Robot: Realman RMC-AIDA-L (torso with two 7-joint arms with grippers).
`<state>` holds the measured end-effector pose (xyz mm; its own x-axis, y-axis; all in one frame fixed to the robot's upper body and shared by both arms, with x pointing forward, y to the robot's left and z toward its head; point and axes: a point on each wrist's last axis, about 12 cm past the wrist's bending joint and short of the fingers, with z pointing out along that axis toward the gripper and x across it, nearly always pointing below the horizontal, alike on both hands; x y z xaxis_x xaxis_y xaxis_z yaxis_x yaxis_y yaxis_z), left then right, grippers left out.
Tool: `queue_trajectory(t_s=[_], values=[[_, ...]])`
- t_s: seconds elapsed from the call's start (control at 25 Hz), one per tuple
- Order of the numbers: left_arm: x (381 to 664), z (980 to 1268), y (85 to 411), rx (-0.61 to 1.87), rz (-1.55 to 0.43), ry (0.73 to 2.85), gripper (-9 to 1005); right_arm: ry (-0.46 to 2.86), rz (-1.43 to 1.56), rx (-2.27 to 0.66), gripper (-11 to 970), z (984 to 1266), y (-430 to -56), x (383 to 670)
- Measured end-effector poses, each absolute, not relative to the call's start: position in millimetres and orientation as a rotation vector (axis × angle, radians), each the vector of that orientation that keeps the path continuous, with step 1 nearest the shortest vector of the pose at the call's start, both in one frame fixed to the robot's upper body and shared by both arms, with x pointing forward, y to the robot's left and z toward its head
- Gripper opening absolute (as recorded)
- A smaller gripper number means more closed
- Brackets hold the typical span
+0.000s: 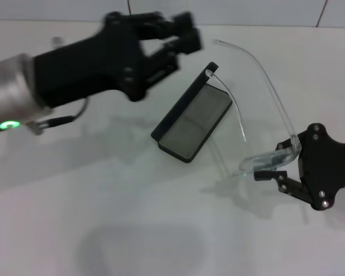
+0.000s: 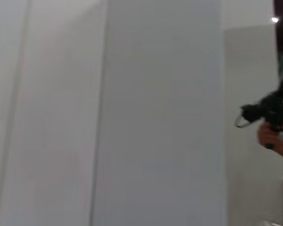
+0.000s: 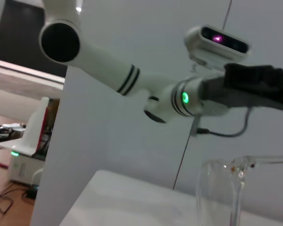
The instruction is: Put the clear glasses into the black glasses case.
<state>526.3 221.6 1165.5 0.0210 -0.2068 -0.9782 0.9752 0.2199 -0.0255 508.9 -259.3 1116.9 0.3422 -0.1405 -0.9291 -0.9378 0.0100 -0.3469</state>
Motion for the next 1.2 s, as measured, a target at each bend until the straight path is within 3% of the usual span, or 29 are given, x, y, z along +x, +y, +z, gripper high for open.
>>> queue_trajectory(t_s=[0.2,0.44,1.2], values=[[536.7,1165.8,189.7,0.994,-1.153,1.181,191,1.050,0.874,-1.415,109,1111.4,-256.9,506.9],[537.8,1160.1,169.5,1.077,-1.155,1.215,51,1.063,0.878,-1.433,108,1108.0,-254.3,506.8],[536.4,1145.8,153.0,1.146,-1.133,1.288,57,1.033,0.873,-1.477,108,1114.6,-242.7,517.5]])
